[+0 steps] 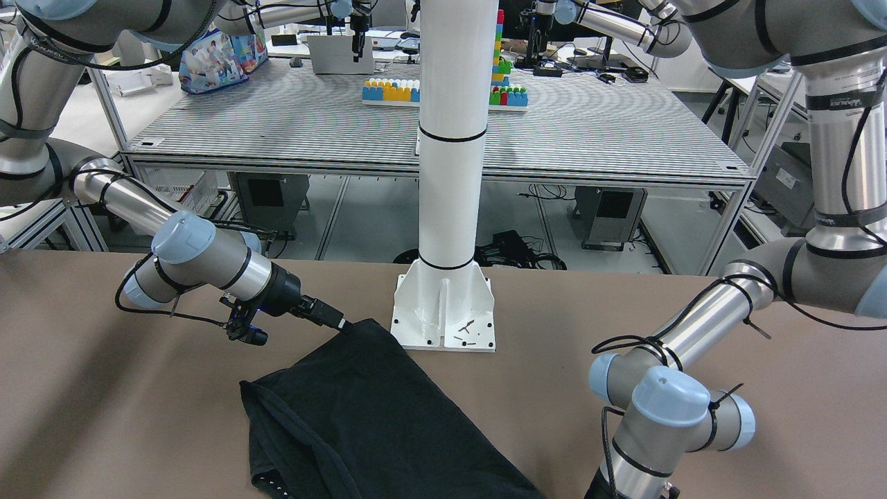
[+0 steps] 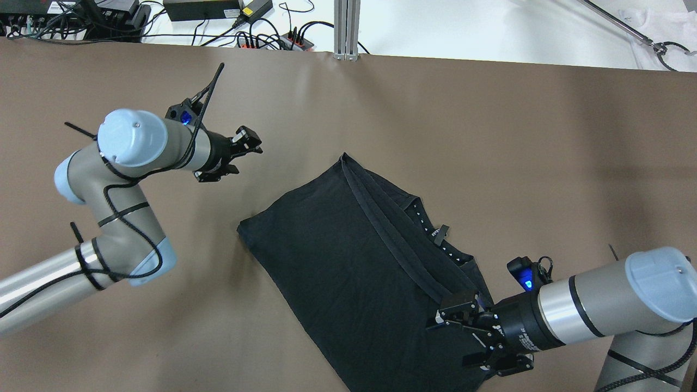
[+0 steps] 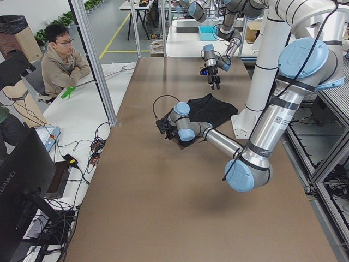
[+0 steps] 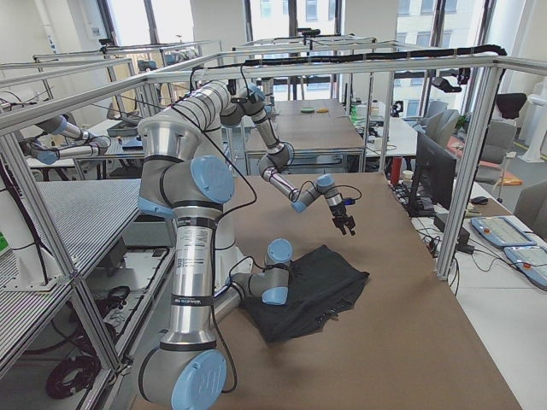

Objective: Fold clothes
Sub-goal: 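Lower the left gripper to the shirt corner nearest it and grasp it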

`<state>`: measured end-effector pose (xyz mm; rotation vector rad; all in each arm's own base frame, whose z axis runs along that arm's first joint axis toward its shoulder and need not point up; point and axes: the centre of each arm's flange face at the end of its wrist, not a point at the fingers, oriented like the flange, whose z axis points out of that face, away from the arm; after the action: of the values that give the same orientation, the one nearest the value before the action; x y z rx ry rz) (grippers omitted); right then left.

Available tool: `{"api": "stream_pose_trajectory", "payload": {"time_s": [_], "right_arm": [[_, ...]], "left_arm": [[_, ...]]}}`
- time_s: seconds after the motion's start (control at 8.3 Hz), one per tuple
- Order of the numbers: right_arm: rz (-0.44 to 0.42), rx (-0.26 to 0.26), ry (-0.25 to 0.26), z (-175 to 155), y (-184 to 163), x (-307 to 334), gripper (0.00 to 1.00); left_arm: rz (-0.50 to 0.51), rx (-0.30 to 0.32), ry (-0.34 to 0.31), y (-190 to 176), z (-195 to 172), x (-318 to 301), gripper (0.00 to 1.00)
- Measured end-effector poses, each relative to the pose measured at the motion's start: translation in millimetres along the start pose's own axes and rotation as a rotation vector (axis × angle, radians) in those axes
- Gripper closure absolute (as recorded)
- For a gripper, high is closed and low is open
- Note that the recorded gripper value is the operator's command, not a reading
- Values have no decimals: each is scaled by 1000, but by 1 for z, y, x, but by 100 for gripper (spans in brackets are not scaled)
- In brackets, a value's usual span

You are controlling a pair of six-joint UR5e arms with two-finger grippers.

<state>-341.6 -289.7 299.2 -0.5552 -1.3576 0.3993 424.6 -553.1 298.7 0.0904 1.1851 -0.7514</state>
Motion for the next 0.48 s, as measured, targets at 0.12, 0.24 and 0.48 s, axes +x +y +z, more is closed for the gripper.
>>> {"api": "stream_pose_trajectory", "payload": {"time_s": [0.12, 0.24, 0.48], "right_arm": [[-22, 39, -21, -9, -10, -3, 5], [-39, 66, -31, -15, -19, -4, 5], [-56, 89, -38, -20, -27, -6, 5]], "left_arm": [[-5, -21, -19, 19, -6, -33, 26], [-8, -22, -35, 40, -4, -56, 26], [2, -17, -53, 81, 9, -79, 27]]}}
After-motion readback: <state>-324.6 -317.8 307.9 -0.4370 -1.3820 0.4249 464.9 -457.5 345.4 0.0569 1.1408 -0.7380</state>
